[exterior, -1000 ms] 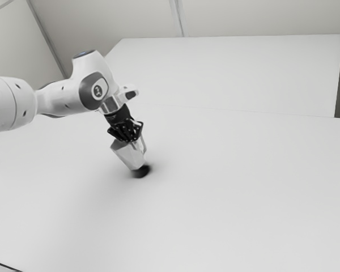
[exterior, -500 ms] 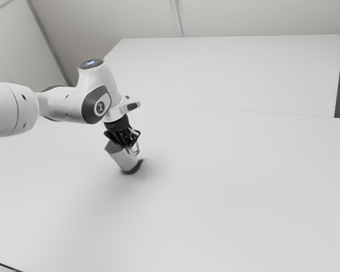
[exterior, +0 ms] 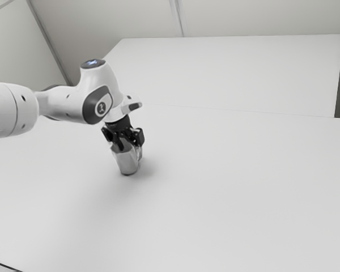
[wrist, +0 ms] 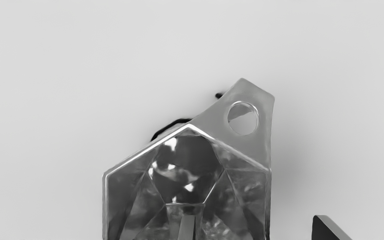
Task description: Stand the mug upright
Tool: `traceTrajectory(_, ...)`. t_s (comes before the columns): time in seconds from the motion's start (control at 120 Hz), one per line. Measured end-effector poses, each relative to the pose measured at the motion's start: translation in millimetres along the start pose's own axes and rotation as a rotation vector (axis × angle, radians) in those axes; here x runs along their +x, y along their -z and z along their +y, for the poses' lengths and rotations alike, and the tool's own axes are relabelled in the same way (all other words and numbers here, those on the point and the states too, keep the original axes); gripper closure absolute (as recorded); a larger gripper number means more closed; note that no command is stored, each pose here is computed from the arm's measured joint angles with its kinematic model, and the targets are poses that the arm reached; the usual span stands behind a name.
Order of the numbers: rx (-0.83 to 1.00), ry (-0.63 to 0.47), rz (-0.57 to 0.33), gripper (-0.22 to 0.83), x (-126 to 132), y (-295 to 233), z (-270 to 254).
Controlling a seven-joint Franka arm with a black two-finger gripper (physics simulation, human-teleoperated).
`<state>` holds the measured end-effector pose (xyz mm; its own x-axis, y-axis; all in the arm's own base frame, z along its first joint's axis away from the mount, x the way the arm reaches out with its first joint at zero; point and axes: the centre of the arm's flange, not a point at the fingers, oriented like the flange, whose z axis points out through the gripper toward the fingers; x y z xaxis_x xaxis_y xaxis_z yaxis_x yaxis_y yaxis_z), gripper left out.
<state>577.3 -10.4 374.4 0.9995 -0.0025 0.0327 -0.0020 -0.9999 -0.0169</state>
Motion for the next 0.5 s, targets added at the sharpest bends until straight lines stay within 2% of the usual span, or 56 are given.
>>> traceTrajectory(0.2, 0.007, -0.013, 0.068, 0.10, 7.1, 49.0, 0.1)
traceTrajectory(0.342, 0.010, -0.026, 0.076, 0.05, 10.9, 72.8, 3.4)
traceTrajectory(0.5, 0.021, -0.001, 0.089, 0.03, 9.6, 108.4, -17.1)
